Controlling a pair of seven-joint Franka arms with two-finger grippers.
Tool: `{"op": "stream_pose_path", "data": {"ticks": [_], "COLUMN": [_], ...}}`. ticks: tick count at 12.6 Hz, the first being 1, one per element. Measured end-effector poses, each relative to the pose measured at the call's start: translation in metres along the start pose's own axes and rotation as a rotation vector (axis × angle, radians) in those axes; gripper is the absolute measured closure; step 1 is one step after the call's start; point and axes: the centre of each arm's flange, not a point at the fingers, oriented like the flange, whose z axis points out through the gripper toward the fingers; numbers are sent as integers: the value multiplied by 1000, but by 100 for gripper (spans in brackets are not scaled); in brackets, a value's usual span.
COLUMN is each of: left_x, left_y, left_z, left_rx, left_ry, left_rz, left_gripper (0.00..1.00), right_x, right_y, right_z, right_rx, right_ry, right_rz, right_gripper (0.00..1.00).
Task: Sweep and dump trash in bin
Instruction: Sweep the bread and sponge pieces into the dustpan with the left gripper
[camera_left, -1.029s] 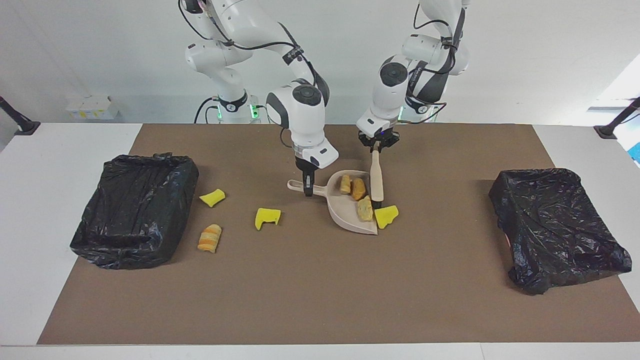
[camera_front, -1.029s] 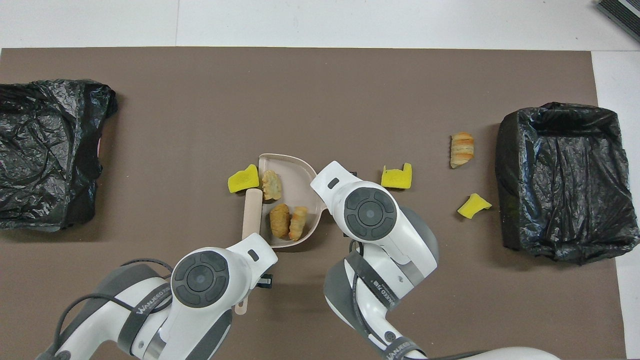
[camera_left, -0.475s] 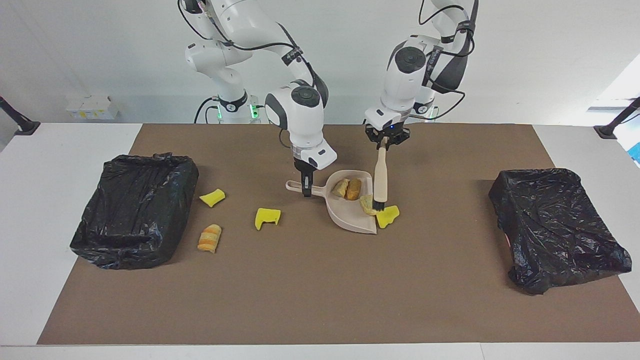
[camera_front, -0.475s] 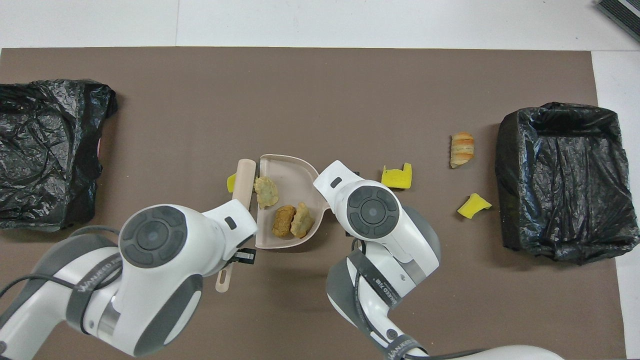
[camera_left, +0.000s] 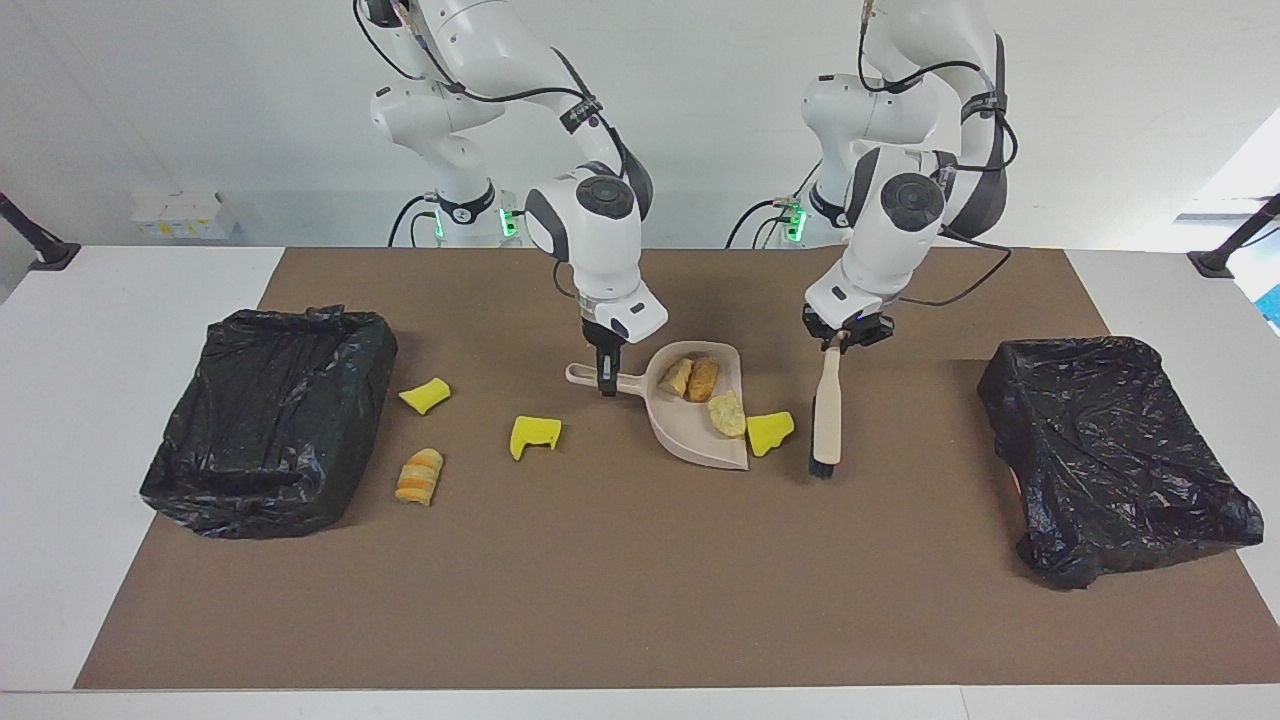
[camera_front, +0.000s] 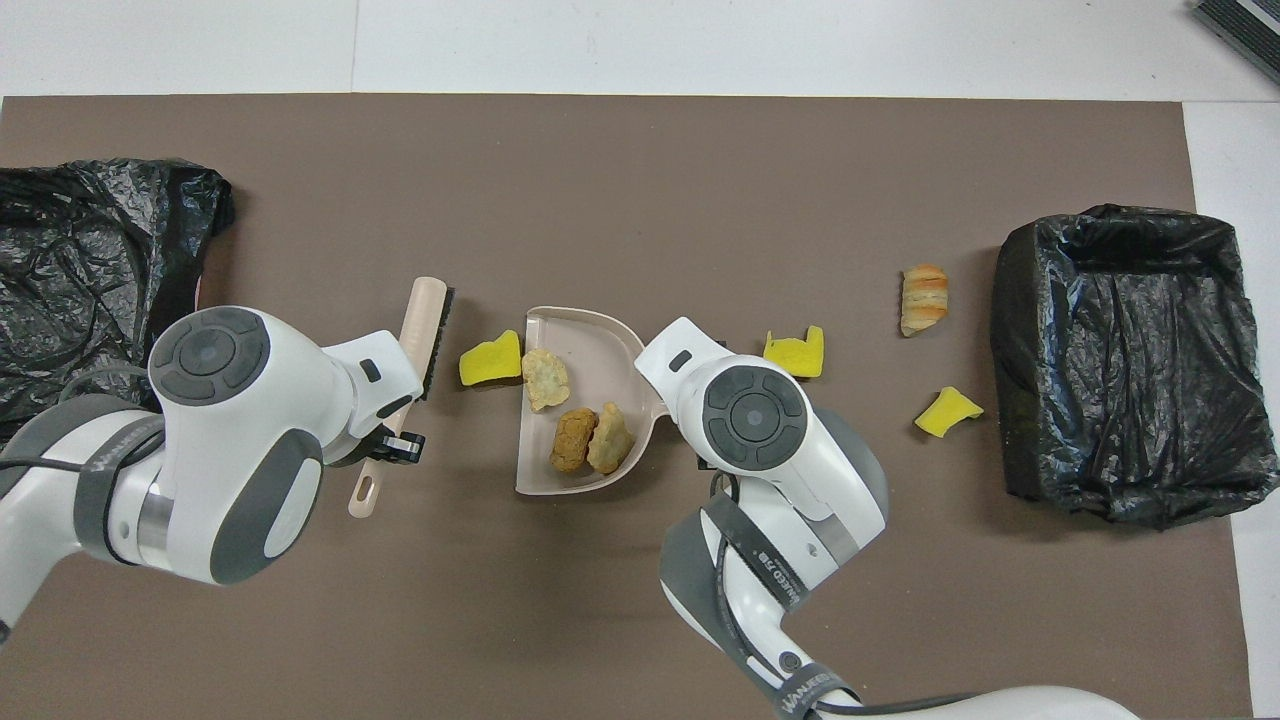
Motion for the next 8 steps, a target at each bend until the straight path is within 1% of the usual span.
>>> {"op": "stream_pose_path", "data": {"ticks": [3,6,8], "left_x": [0,-7,-11], "left_y": [20,77,108], "left_z": [11,9,5], "left_rx": [6,22,14], "left_ry": [-31,-37,-27], "left_rz": [85,191,217], "left_gripper": [75,75,75], "right_x": [0,0,0], "right_y": [0,0,0], "right_z": [0,0,0], "right_rx": [0,0,1], "right_ry": [0,0,-1], "right_rz": [0,0,0], "right_gripper": [69,69,69]}}
